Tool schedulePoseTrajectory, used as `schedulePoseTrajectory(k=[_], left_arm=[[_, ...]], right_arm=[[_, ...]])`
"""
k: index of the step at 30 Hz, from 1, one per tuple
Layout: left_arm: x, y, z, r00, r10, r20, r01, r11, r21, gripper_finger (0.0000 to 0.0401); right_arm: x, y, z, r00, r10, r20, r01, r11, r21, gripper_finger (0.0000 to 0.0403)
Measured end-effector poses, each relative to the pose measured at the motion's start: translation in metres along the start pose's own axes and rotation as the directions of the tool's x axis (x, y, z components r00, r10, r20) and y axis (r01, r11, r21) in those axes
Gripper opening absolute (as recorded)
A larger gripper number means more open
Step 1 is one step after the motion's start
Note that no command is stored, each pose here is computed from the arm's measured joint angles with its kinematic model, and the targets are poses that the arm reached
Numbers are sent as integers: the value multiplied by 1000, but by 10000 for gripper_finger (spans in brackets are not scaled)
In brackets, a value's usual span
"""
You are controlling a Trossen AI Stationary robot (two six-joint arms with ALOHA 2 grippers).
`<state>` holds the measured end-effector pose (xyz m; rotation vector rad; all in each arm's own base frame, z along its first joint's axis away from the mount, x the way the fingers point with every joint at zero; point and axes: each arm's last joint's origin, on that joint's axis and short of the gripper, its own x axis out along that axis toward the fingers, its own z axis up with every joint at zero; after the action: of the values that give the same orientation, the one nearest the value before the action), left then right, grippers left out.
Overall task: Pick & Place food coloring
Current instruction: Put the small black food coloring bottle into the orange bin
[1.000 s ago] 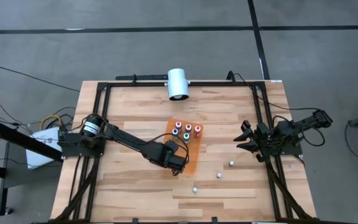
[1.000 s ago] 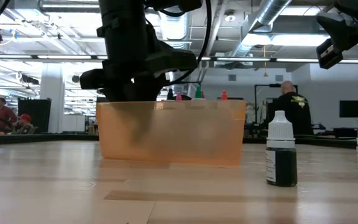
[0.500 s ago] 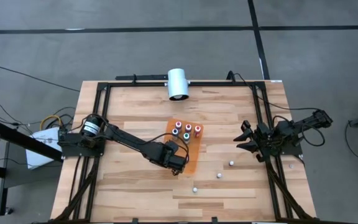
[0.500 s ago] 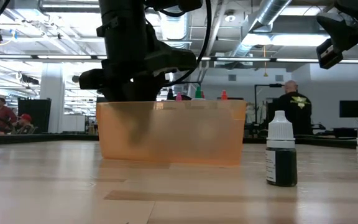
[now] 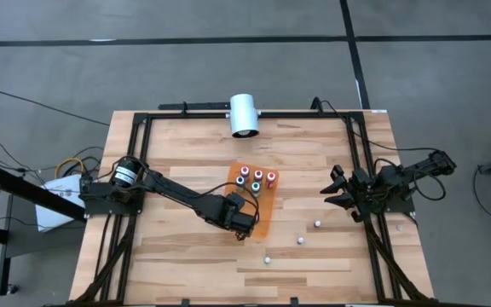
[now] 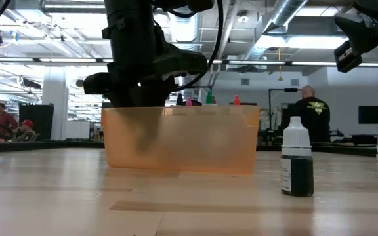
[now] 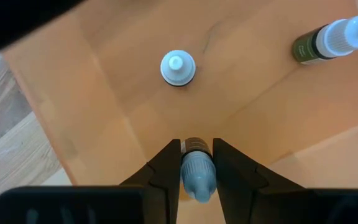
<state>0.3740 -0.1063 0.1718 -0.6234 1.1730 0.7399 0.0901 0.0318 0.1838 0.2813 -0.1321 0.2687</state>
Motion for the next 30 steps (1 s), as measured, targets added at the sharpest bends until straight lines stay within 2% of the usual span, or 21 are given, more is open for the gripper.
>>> schedulePoseTrajectory(k=[17, 26, 30], left_arm=[[0, 0, 0, 1000, -3, -6, 3, 1000, 0, 76], [0, 1, 0, 1000, 3, -10, -4, 1000, -22, 146], [0, 1, 0, 1000, 3, -10, -3, 1000, -21, 165]], right_arm=[[0, 0, 0, 1000, 0, 1, 0, 1000, 0, 116], [0, 0, 0, 1000, 0, 1, 0, 1000, 0, 116], [0, 0, 0, 1000, 0, 1, 0, 1000, 0, 116]])
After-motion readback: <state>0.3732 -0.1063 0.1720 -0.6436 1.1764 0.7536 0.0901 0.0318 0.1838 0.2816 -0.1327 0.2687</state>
